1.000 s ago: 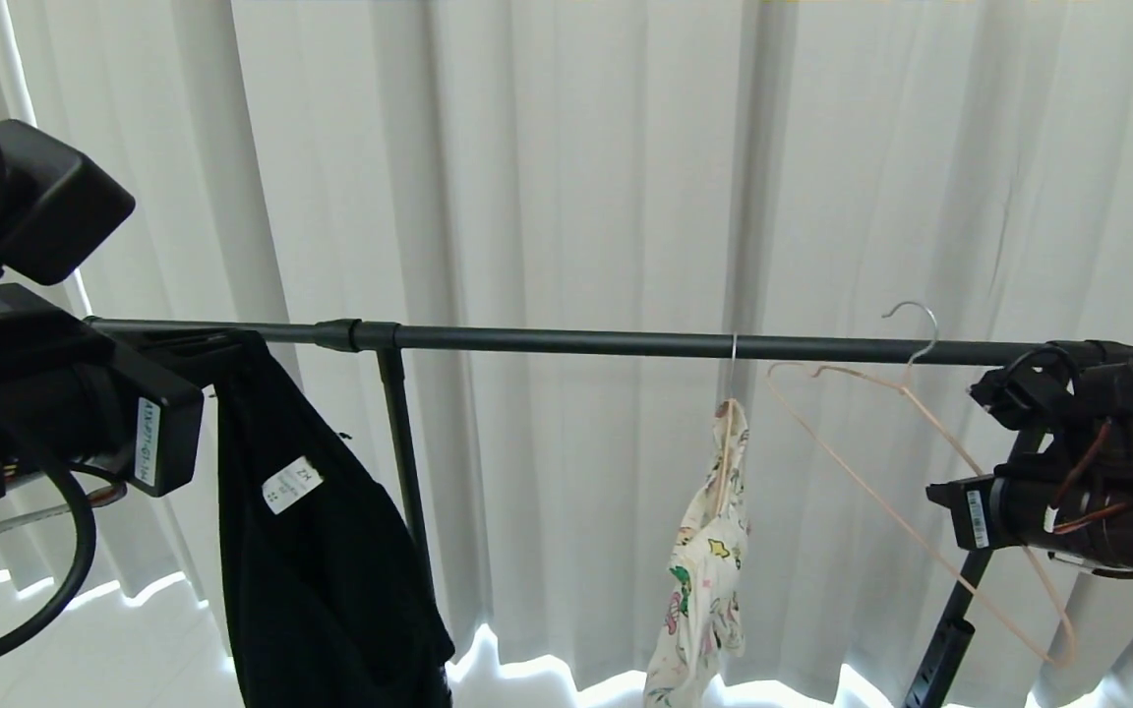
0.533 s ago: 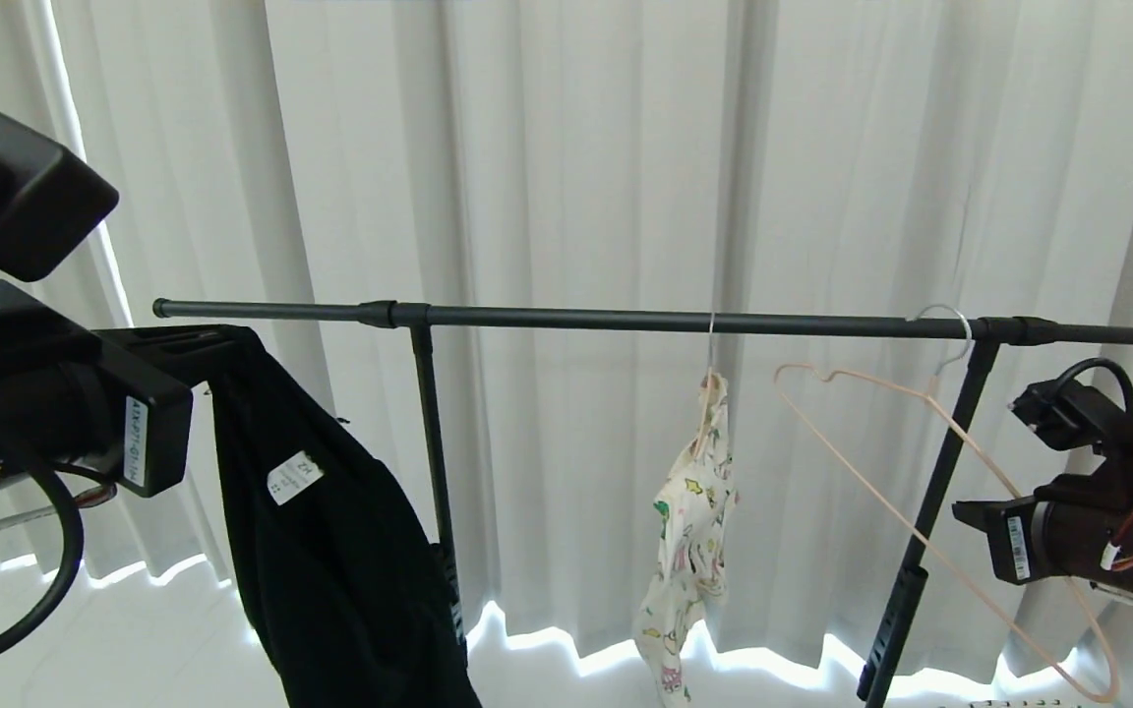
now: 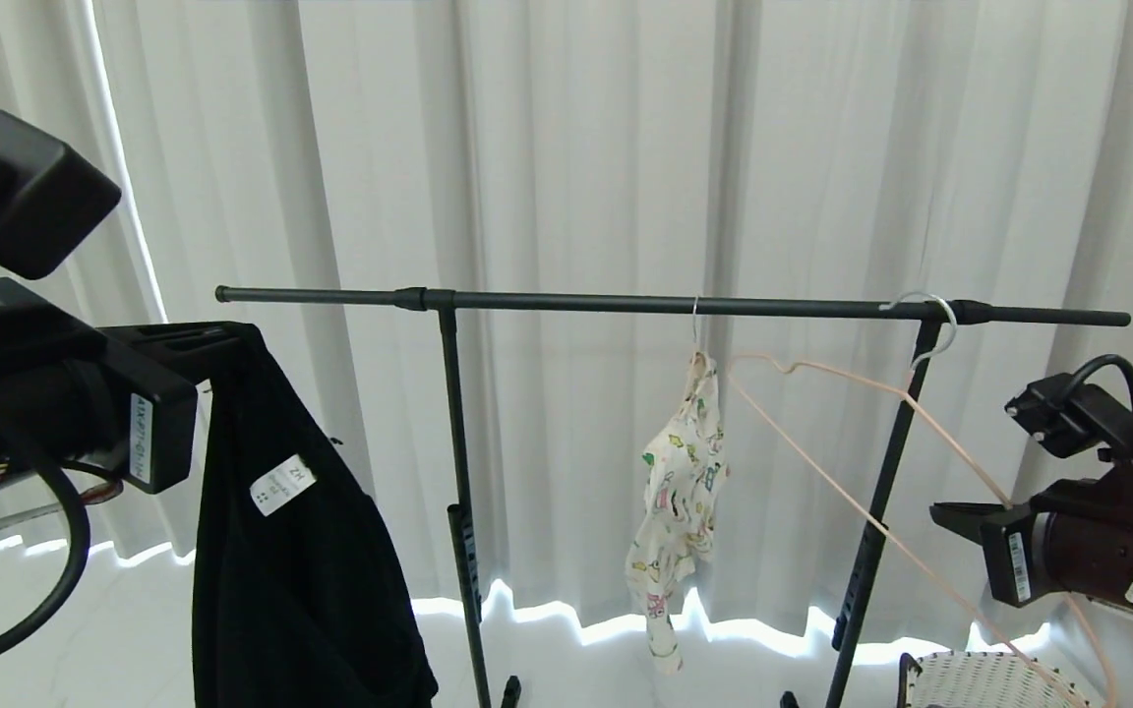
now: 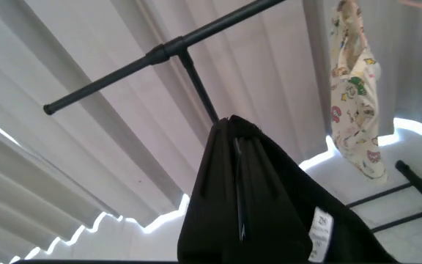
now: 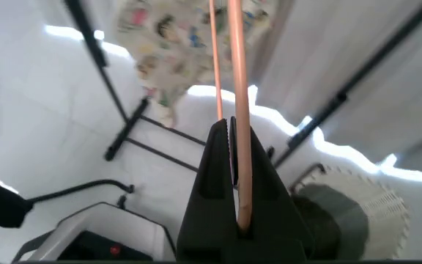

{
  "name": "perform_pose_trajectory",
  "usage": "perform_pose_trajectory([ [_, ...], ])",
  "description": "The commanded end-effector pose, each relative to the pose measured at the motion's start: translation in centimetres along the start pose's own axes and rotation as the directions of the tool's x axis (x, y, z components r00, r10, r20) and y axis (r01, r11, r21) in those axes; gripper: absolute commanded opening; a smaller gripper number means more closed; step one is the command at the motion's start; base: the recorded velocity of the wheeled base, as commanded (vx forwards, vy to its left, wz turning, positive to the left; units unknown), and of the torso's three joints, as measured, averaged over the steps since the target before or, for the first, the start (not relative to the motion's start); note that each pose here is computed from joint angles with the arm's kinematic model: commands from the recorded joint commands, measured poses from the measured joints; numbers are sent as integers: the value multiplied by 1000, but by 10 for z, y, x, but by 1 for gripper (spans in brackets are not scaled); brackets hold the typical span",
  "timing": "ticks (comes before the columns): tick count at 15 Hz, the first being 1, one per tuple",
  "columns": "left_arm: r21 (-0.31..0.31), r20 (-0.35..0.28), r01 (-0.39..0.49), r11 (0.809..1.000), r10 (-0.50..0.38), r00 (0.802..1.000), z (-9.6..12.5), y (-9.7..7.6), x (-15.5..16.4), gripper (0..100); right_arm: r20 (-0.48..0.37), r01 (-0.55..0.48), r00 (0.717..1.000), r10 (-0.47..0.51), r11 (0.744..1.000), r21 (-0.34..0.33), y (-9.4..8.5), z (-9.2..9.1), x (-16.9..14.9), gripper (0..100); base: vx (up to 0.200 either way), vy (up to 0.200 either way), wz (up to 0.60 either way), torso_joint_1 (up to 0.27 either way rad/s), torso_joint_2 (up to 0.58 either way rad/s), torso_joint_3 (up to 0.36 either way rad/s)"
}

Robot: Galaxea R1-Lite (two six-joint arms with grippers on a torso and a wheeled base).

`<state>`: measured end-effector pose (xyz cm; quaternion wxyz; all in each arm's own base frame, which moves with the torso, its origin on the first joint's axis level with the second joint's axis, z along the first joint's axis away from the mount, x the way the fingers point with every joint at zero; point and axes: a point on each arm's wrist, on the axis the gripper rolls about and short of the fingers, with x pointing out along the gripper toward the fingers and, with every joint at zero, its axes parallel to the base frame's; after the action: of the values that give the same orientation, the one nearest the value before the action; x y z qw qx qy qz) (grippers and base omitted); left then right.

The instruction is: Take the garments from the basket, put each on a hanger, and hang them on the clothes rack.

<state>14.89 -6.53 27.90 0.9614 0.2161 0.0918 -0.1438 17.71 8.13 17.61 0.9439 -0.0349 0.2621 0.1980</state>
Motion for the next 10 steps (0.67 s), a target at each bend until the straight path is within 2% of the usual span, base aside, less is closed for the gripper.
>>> perform_pose_trajectory([
  [1,3,-6,10,1000,-10,1000,-1,-2,2,0,48,-114,992,116,993,-31,21,3,-14,0,0,0,0,0,0,0],
  [3,-10,-35,17,1000,-17,999,-3,-5,11,0,67,-256,963,260,965,-53,41,2,-28,0,0,0,0,0,0,0],
  [4,-46,-63,22,999,-25,998,-5,-7,19,0,64,-320,944,324,945,-67,51,0,-33,0,0,0,0,0,0,0],
  [5,-96,-97,23,995,-32,995,-8,-10,30,0,58,-380,921,384,922,-75,62,-2,-39,0,0,0,0,0,0,0],
  [8,-150,-221,-34,988,0,975,-19,-20,62,0,25,-520,851,525,848,-102,88,-8,-52,0,0,0,0,0,0,0],
  [10,-215,-219,-40,976,-8,976,-12,-25,74,0,-2,-575,815,579,808,-130,100,-12,-57,0,0,0,0,0,0,0],
])
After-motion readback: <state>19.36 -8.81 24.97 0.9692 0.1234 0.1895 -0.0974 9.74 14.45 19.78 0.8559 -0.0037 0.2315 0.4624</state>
